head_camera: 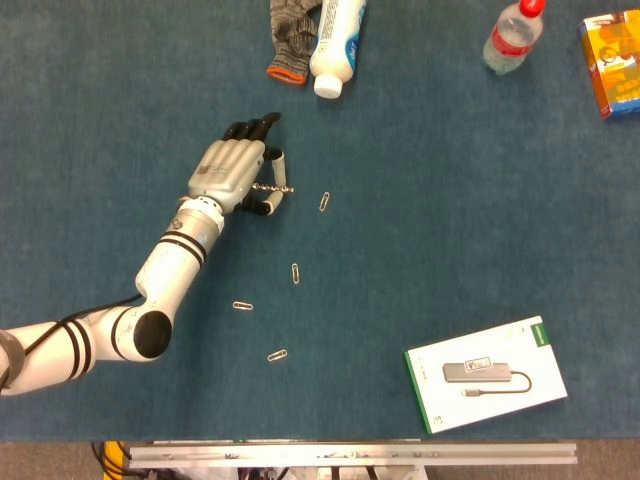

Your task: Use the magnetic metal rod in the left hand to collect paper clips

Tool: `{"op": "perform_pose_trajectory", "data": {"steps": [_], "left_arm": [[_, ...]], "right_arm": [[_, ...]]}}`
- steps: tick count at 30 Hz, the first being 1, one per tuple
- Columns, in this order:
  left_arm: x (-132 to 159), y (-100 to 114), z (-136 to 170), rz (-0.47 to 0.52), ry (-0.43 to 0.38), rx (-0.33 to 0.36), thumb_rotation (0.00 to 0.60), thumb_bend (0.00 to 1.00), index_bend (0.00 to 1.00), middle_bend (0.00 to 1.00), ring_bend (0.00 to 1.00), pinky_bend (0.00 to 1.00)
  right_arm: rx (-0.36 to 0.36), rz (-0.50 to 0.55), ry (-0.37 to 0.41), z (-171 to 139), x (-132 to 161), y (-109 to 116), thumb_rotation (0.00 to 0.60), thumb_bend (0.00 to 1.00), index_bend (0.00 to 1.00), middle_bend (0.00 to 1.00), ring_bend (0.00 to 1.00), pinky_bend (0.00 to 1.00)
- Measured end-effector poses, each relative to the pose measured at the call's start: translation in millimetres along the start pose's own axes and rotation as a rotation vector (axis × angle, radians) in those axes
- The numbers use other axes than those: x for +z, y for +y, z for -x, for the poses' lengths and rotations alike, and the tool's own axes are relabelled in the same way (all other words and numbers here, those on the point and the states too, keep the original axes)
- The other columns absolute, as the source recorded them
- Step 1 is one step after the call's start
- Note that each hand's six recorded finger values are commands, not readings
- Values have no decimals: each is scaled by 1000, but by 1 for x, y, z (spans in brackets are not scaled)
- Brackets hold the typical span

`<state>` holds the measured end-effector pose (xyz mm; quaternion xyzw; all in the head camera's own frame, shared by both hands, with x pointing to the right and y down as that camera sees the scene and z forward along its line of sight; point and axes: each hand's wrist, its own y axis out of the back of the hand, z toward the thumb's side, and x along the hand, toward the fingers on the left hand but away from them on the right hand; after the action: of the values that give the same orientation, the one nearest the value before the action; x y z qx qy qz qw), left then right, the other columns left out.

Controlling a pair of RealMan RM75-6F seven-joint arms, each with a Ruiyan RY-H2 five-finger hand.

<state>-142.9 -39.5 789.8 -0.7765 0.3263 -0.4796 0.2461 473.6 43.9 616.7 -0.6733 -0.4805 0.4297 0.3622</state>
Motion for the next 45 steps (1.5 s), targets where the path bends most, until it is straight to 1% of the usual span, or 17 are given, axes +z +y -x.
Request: {"op": "perform_pose_trajectory", "data": {"steps": [14, 24, 34, 39, 45], "left_arm": [[-7, -2, -1, 20, 22, -20, 600, 383, 645, 0, 0, 0], [-4, 6, 6, 19, 4, 10, 600, 383, 644, 0, 0, 0], [10, 14, 35, 14, -54, 47, 600, 383, 642, 0, 0, 0], [17, 12, 55, 40, -95, 30, 600, 383, 642, 0, 0, 0], [22, 7, 74, 13, -143, 21, 600, 383, 642, 0, 0, 0]], "right_arm": [[1, 4, 7, 1, 2, 0, 600, 122, 377, 403, 289, 438], [-2, 7, 8, 1, 2, 0, 600, 121, 377, 403, 289, 438], [-15, 13, 15, 2, 2, 3, 600, 122, 377, 403, 289, 438], [-12, 14, 18, 2, 3, 2, 600, 122, 377, 403, 289, 438], [-13, 15, 14, 2, 3, 2, 600, 121, 377, 403, 289, 438]]}}
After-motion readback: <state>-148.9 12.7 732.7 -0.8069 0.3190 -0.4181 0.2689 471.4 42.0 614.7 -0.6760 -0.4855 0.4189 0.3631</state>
